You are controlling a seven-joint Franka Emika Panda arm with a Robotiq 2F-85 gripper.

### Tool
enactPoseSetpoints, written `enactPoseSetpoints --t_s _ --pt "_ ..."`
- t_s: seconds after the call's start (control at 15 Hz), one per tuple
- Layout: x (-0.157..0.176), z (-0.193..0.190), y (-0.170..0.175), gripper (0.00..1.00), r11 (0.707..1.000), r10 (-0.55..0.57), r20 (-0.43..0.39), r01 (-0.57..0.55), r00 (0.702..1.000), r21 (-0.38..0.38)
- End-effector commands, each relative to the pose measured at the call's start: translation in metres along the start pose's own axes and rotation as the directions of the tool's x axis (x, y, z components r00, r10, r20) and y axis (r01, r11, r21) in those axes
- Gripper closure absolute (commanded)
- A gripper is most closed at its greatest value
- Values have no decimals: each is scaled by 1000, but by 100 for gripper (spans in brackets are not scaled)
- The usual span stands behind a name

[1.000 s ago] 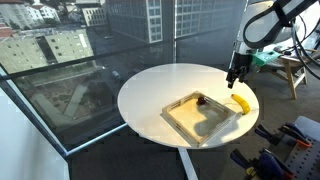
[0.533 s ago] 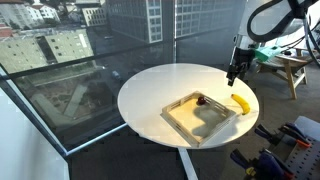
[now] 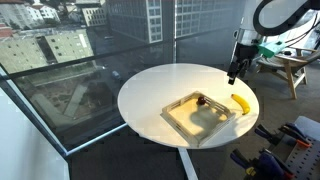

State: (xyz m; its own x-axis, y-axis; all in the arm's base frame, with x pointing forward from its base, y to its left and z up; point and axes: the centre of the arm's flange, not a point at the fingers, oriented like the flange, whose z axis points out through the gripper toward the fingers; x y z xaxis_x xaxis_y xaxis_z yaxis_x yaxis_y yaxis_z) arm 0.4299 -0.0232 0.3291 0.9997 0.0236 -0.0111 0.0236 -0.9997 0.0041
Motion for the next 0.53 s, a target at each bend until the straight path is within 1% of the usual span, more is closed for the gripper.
enactPoseSetpoints --t_s 0.0,0.47 --pt "-13 -13 -14 0 1000 1 -5 -1 1000 -12" --pt "-22 -23 -27 0 1000 -5 -11 5 1000 -9"
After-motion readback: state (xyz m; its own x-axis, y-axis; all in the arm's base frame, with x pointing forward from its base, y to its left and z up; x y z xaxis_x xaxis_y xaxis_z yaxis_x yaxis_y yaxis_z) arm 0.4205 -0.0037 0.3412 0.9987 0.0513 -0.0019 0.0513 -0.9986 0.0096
